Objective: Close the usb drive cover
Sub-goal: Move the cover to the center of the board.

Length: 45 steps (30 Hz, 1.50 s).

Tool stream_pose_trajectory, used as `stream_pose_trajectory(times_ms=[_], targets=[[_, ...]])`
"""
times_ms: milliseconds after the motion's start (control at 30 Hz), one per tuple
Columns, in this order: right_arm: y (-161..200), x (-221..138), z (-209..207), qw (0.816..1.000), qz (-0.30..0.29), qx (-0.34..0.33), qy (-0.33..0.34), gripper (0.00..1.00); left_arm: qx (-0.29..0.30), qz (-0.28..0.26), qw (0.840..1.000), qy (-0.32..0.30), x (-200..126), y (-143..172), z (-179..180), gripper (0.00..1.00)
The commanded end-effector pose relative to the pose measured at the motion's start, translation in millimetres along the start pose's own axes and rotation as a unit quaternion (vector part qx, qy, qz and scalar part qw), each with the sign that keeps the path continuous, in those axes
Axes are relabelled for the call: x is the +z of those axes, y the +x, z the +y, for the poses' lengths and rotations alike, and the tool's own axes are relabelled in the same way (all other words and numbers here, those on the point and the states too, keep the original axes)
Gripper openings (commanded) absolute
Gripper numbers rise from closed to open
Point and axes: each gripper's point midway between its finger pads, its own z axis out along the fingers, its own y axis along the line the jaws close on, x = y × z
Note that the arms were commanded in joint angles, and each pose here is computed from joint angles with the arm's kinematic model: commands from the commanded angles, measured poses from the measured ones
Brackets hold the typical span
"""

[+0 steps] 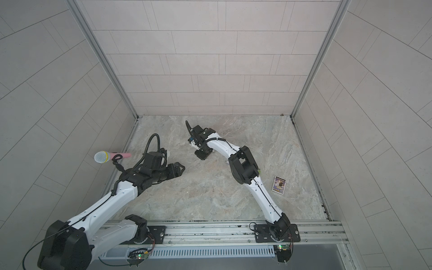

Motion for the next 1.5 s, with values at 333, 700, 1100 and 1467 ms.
stream_pose_trajectory(times_ms=[333,700,1100,1467], targets=[[52.9,6.8,21.3,0.995,0.093,-0.044,-0.004,0.17,0.005,-0.006,1.0,0.0,-6.0,-2.0,0.0,0.82],[114.0,-21.9,69.1,0.995,0.069,-0.068,-0.009,0.17,-0.009,-0.009,1.0,0.022,-13.4,3.5,-5.2,0.82],[171.1,-25.4,86.7,0.992,0.071,-0.105,-0.016,0.17,-0.031,-0.011,0.998,0.056,-18.9,8.1,-14.0,0.82],[171.8,-35.5,82.9,0.986,0.061,-0.158,-0.004,0.3,-0.023,-0.039,0.997,0.055,-23.4,6.3,-9.7,0.82]])
